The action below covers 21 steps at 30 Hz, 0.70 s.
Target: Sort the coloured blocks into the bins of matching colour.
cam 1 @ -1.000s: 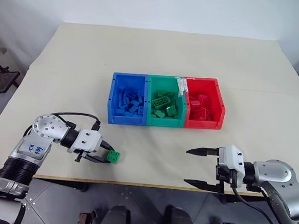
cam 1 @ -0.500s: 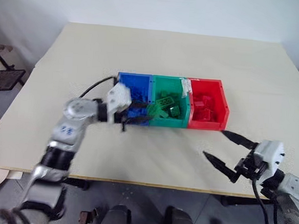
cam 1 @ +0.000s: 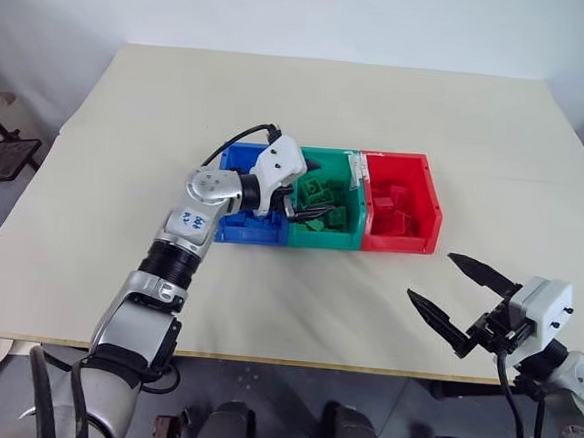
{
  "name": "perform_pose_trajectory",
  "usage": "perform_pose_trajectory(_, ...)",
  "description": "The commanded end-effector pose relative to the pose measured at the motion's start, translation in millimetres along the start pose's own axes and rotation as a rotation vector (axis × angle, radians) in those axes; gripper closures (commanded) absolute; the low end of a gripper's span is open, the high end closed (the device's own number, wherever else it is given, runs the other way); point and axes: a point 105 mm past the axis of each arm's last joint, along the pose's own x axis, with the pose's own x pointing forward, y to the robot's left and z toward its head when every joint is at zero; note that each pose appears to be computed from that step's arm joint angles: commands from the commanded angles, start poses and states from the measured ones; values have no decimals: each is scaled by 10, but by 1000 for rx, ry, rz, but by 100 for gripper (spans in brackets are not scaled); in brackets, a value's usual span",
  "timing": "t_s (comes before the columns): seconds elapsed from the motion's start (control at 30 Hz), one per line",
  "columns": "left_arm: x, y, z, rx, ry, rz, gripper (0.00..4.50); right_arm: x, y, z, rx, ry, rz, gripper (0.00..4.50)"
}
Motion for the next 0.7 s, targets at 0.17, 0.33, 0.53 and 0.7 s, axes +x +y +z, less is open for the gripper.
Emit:
perform_pose_trajectory(0.17,-911,26,-88,92,8,31,4,54,-97,11,-54,11,162,0)
perform_pose_trajectory(0.33,-1590,-141,-292,54,121,80,4,76,-140,-69,-67,42,249,0)
perform_pose_trajectory(0.53,-1953,-402,-459,-2,262,175,4,163,-105,-175,-101,67,344,0)
perform_pose_trajectory(0.7,-1953,-457,-457,-31,257,215,4,237,-103,-176,-105,47,346,0)
